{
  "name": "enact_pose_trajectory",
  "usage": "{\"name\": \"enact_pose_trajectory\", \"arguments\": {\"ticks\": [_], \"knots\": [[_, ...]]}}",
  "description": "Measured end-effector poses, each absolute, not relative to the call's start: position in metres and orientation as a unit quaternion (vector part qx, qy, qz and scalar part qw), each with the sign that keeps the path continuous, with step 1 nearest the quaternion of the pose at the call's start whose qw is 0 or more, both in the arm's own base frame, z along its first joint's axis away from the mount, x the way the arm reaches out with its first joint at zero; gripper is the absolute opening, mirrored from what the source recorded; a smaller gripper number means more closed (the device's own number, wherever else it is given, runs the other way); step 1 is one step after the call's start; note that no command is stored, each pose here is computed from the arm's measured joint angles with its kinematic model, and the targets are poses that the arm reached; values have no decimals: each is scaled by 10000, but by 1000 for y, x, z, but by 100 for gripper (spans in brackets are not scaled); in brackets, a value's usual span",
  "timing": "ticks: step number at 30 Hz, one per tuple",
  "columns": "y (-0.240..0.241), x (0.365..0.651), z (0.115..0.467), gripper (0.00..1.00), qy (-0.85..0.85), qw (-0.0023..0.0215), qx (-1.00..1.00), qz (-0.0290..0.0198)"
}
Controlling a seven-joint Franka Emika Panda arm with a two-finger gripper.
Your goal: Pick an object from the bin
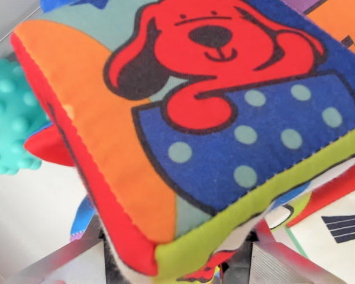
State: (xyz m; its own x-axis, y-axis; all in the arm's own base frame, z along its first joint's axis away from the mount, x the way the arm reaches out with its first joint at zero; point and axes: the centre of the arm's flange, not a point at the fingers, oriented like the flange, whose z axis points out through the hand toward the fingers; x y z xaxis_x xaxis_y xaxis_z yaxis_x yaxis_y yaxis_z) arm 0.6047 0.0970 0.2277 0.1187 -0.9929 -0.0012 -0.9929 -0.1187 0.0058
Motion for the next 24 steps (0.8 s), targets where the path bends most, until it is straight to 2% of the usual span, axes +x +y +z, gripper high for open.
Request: {"name": "enact_pose_trajectory", "arguments": {"ticks": [14, 20, 24], "knots": [[97, 605, 231, 0, -6638, 18, 7479, -24], [97, 605, 242, 0, -6638, 6, 7479, -12], [97, 605, 252, 0, -6638, 7, 7479, -10]]}}
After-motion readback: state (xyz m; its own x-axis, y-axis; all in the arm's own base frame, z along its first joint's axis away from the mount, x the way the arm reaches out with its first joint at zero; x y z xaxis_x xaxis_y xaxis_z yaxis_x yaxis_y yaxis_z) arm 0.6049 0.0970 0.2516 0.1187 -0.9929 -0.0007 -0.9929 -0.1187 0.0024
